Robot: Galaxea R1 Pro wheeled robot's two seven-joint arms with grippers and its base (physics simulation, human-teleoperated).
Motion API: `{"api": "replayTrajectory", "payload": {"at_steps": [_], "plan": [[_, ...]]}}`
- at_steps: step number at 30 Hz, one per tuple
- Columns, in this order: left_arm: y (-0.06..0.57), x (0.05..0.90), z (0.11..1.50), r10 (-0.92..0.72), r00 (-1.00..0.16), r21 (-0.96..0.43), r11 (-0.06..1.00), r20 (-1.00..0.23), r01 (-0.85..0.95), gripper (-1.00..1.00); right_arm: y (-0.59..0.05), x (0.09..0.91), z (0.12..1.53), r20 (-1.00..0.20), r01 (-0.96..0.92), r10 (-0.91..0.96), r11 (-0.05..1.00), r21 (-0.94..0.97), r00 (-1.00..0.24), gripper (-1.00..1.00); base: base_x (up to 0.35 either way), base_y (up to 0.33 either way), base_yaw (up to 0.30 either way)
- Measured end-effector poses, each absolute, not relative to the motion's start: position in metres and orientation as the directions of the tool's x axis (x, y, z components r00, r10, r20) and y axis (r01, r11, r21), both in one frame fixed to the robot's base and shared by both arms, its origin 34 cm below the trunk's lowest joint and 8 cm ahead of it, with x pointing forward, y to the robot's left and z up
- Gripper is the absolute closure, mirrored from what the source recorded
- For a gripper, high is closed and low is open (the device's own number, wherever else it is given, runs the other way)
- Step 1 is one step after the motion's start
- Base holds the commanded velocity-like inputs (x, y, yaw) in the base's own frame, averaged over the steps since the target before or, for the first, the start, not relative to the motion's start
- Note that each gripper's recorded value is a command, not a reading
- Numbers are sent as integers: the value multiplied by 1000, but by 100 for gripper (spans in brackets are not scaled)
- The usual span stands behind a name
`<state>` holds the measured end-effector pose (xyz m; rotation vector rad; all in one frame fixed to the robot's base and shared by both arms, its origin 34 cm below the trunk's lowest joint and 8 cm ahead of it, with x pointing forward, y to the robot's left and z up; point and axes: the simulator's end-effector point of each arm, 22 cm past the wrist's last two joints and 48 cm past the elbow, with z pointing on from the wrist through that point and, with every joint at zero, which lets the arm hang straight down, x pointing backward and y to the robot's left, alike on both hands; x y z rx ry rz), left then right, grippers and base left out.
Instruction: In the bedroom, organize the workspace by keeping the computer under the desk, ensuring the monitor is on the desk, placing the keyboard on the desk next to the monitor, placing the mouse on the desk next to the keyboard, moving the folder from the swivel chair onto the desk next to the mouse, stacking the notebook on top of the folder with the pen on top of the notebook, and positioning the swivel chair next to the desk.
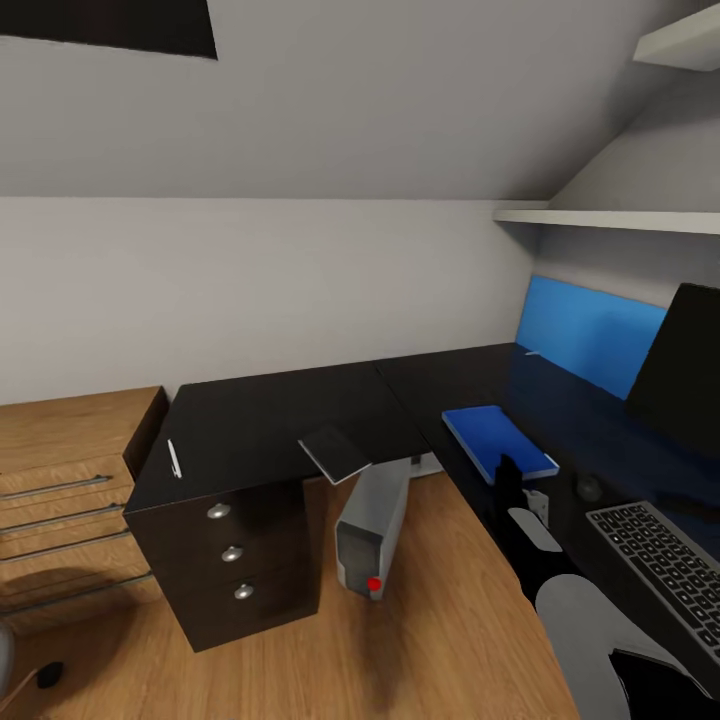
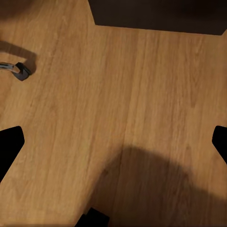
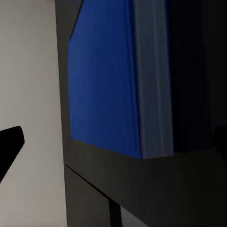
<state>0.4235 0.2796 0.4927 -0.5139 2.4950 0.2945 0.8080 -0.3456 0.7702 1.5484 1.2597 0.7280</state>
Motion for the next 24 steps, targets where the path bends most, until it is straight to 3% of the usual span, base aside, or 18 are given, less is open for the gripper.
{"api": "replayTrajectory", "payload": {"at_steps": [15,24], "plan": [[280,424,493,-296,-763,96,902,-574,-422,-100,-345,809,772,-123,361,950,12,932,286,-100,-3,0,0],[280,424,493,-296,-763,96,902,-574,-422,-100,-344,809,773,-124,359,951,14,933,284,-100,-122,0,0]]}}
